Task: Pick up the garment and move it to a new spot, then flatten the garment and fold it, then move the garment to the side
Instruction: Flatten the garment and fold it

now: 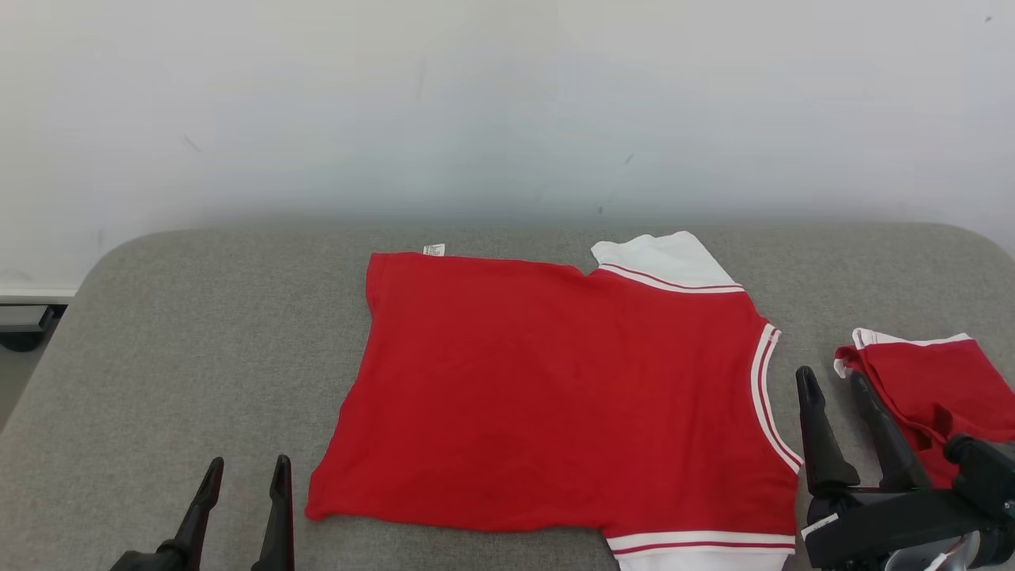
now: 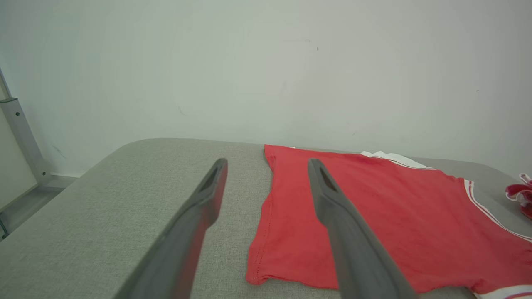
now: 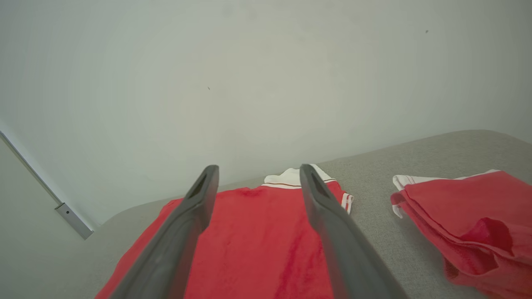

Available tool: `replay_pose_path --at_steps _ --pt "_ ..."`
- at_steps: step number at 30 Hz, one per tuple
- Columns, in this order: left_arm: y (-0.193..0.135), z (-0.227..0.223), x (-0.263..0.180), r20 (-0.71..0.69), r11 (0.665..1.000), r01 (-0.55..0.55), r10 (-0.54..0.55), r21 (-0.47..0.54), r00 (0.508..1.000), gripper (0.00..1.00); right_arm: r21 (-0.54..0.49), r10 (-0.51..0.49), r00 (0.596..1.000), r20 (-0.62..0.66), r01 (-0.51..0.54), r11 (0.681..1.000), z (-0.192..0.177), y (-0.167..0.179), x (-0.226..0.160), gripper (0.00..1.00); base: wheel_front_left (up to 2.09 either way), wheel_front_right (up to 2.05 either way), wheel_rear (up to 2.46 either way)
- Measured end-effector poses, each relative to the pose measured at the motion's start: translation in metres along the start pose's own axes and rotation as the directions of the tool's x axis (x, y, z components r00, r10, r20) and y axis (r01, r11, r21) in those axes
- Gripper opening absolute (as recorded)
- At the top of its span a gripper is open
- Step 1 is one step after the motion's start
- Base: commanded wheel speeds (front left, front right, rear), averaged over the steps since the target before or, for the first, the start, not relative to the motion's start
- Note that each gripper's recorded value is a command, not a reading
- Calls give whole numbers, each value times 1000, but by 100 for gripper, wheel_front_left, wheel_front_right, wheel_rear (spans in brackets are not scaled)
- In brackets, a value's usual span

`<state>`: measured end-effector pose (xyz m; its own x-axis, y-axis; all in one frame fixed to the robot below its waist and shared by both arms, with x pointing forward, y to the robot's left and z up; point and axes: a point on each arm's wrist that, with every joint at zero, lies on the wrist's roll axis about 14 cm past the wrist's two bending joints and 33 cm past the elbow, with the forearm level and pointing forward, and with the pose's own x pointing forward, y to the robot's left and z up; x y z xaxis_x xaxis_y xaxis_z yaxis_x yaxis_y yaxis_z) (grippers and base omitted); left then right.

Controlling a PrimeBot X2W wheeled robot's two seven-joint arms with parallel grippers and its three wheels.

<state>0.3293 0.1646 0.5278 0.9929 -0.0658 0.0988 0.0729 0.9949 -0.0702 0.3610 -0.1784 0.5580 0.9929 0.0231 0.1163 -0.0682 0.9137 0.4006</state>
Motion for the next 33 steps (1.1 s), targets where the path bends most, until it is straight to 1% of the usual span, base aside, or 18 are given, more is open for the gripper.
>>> replay_pose_path --at_steps 17,22,33 --pt "-4 -4 4 -37 1000 21 -21 6 999 100 3 -9 1000 0 9 1000 -8 -5 1 100 0 0 0" --pt "-3 -3 5 -40 1000 25 -24 18 999 100 5 2 1000 20 -2 1000 -4 -2 3 100 0 0 0" --pt "-6 -4 5 -56 999 33 -32 18 998 100 5 4 1000 2 -4 1000 -11 -2 0 100 0 0 0"
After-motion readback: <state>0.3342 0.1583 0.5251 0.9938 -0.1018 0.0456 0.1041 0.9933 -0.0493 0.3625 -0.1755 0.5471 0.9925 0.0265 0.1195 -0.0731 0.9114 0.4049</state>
